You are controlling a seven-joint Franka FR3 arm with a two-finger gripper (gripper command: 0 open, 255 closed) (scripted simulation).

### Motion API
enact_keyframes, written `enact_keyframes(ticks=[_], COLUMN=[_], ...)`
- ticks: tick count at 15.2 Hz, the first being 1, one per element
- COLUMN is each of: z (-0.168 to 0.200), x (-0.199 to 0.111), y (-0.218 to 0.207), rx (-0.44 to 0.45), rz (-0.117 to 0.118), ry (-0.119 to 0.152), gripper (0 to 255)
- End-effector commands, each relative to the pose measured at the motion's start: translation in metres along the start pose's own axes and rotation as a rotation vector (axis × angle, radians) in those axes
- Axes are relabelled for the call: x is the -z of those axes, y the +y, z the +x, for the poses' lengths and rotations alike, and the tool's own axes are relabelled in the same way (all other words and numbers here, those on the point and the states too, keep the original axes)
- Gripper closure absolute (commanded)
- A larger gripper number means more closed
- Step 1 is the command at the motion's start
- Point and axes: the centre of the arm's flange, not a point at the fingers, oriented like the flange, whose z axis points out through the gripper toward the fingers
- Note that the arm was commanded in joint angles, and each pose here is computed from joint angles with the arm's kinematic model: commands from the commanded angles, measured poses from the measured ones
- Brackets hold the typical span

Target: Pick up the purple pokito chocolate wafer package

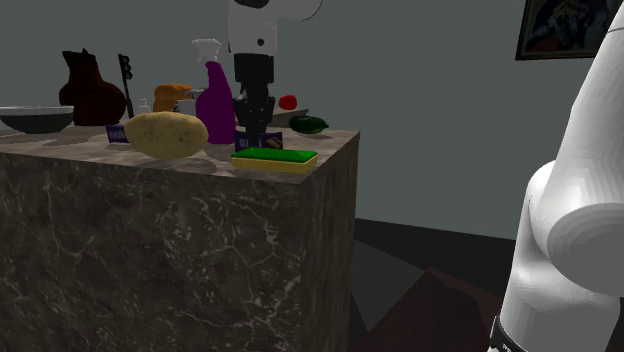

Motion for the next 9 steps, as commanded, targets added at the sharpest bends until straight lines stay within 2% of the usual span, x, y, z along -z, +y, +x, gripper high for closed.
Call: enact_keyframes(ticks=[1, 9], z=[0.0, 0.002], x=[-0.001, 0.041], y=[0.0, 0.001], rx=[0.0, 0.0], rz=[0.0, 0.0], ry=[-0.001, -0.001], gripper=[255, 255])
